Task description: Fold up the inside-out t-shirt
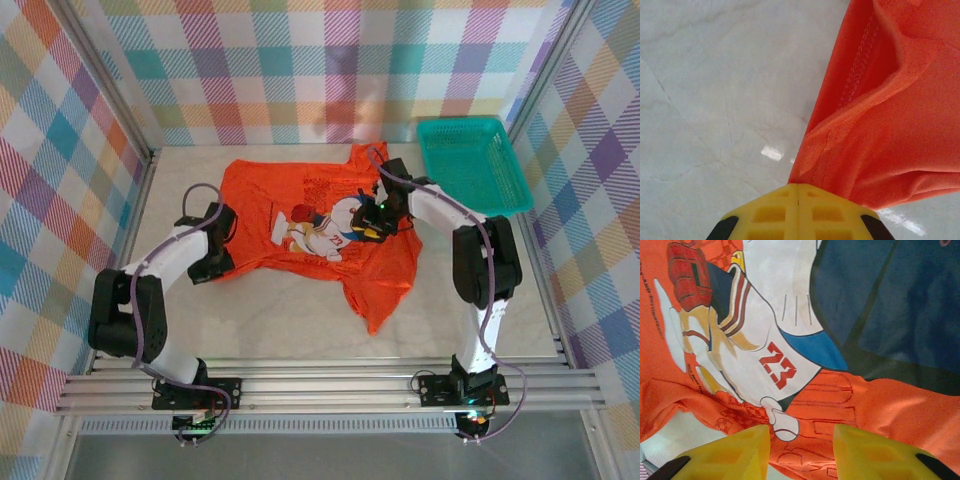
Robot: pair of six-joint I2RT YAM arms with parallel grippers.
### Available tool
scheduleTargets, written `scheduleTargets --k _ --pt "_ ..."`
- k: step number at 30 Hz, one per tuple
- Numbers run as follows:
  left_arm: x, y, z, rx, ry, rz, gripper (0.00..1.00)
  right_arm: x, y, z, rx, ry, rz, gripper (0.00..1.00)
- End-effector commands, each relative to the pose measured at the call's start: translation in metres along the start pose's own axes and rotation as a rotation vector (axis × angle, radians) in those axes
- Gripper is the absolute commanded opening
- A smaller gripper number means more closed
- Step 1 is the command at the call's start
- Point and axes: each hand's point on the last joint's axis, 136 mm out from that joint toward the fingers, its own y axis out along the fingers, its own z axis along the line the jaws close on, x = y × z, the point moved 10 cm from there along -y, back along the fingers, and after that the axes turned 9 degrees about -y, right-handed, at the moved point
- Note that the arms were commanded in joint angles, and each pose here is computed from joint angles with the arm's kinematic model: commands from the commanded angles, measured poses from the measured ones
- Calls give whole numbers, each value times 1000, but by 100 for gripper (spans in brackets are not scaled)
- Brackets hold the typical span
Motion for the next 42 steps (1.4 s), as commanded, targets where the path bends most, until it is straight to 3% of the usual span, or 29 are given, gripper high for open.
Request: scheduleTargets --k 1,6,7,8,9,11,14,18,21,23,31,42 --pt "-3 -10 13 28 -73 -72 0 -3 -17 11 50 -24 -25 38" --pt "-2 -22 29 114 -98 -175 14 -11 -23 10 37 -36 -15 39" --pt "-1 -22 29 113 -97 -174 25 -13 -25 10 31 -38 -15 39" --pt "-2 -21 28 103 -98 -164 47 -15 -26 9 26 -39 -15 39" --pt "-3 -21 27 93 -98 -159 59 -17 -26 8 22 -40 -14 39" --pt "-3 -26 27 71 -102 -186 68 -20 -27 6 10 -35 -13 41" --pt "5 -50 24 43 -86 -289 100 -24 -24 4 18 -22 -4 45" --pt "14 -71 -7 -195 -58 -336 100 -26 -15 -1 12 3 20 49" --pt "21 -62 -52 -451 -49 -212 100 -34 -9 -7 13 26 45 50" --pt "27 -52 -80 -524 -36 -134 100 -46 -10 -12 10 40 61 50" --pt "55 -4 -117 -447 -4 -16 100 -110 -2 -34 4 98 142 52" --pt "85 61 -98 -343 -110 86 100 -169 12 -73 -107 172 232 53"
